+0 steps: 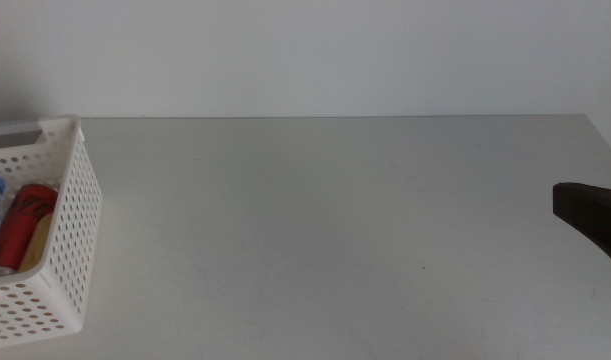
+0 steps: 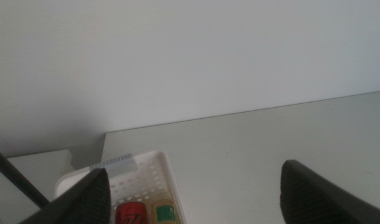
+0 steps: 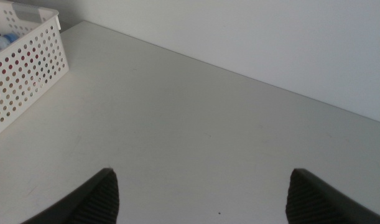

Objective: Use arms to grab the bottles and put them into the dustbin to the left of the table.

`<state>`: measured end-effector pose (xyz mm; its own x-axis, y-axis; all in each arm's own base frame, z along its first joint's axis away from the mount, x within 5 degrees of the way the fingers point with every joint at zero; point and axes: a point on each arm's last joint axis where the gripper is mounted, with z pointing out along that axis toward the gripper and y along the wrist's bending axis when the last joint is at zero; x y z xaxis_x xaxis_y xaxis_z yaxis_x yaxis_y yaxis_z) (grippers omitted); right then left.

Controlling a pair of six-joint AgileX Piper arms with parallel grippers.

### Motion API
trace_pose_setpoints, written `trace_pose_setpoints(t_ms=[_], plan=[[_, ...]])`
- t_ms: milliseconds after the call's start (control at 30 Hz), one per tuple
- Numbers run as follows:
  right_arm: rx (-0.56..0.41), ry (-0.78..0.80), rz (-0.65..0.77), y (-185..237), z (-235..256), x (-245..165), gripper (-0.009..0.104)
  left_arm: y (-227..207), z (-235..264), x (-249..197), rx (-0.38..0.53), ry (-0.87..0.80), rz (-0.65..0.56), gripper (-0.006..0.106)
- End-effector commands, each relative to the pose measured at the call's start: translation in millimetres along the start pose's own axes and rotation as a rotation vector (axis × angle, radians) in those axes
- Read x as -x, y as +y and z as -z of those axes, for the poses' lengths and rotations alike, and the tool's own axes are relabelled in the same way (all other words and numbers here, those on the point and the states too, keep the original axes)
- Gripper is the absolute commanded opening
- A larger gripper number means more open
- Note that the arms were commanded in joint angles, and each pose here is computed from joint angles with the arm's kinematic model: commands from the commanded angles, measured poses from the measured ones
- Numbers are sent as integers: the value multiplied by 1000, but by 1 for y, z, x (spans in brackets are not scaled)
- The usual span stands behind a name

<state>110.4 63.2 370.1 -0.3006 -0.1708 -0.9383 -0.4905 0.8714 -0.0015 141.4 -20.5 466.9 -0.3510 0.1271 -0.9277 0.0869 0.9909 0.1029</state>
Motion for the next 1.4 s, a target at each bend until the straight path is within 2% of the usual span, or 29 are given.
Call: trace_pose_setpoints(t_ms=[0,133,300,467,567,733,900,1133,1367], plan=[[-16,-99,30,-2,5,15,75,0,4,10,-4,-94,3,93],[-54,-99,78,-5,7,11,75,0,12,2,-31,-99,28,93],[-165,-126,79,-17,22,-1,75,-4,24,-27,-98,-92,82,93],[-277,-154,-35,-25,39,-26,75,-5,18,-67,-83,-84,45,93],[-313,-178,-108,-25,43,-47,75,-8,15,-97,-90,-86,33,93],[-367,-220,-145,-26,37,-86,75,-10,10,-142,-91,-112,18,93],[-381,-325,-119,-25,31,-114,75,-8,10,-181,-33,-153,86,93],[-397,-304,-75,-24,25,-140,75,-7,8,-219,57,-210,292,93],[-395,-279,-80,-23,16,-175,75,-10,0,-252,75,-212,302,93]])
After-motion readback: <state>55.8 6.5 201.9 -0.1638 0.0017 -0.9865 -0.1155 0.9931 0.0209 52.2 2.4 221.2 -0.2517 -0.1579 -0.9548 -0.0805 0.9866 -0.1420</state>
